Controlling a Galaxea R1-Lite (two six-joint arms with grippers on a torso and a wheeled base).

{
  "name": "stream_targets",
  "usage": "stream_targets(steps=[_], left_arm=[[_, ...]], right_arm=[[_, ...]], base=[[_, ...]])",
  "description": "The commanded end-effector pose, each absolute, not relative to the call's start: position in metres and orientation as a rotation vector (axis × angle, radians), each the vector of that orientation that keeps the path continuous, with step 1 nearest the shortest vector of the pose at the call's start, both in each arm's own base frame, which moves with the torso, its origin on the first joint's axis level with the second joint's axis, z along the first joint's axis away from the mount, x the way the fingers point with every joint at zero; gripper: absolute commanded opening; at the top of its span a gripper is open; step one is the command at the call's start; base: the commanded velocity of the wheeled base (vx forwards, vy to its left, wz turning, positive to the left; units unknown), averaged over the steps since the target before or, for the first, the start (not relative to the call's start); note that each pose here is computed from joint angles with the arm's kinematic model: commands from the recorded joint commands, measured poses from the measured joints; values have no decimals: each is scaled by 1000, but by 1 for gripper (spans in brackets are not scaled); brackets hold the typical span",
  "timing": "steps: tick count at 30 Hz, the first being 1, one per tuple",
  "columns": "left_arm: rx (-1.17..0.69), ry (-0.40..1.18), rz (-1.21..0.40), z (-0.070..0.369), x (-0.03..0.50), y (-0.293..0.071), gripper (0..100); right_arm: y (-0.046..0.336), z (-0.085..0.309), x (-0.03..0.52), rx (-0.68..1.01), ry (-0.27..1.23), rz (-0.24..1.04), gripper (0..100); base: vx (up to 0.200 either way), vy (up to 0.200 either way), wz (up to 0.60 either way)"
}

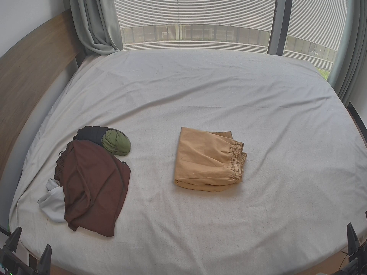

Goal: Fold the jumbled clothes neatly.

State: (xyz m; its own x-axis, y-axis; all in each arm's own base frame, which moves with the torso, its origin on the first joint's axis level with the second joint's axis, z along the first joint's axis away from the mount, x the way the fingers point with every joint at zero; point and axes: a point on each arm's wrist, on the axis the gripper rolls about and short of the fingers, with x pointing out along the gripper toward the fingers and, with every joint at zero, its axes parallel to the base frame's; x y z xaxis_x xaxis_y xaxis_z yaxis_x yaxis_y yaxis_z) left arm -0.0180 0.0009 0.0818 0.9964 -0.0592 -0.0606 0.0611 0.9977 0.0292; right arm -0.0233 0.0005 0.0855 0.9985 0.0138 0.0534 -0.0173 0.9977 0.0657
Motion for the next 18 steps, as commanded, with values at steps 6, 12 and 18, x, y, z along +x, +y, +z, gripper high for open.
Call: stream_targets(steps=[6, 12, 18], left_arm=[[43, -3, -11, 76, -23, 0, 100], [23, -2, -11, 76, -23, 0, 100], [14, 0, -8, 75, -23, 0, 100]], right_arm=[[-1, 76, -22, 20, 19, -48, 100], [-1, 76, -22, 14, 11, -32, 100], [0, 76, -22, 11, 12, -11, 100]], base=[[0, 0, 0], [0, 0, 0], [0, 0, 0]])
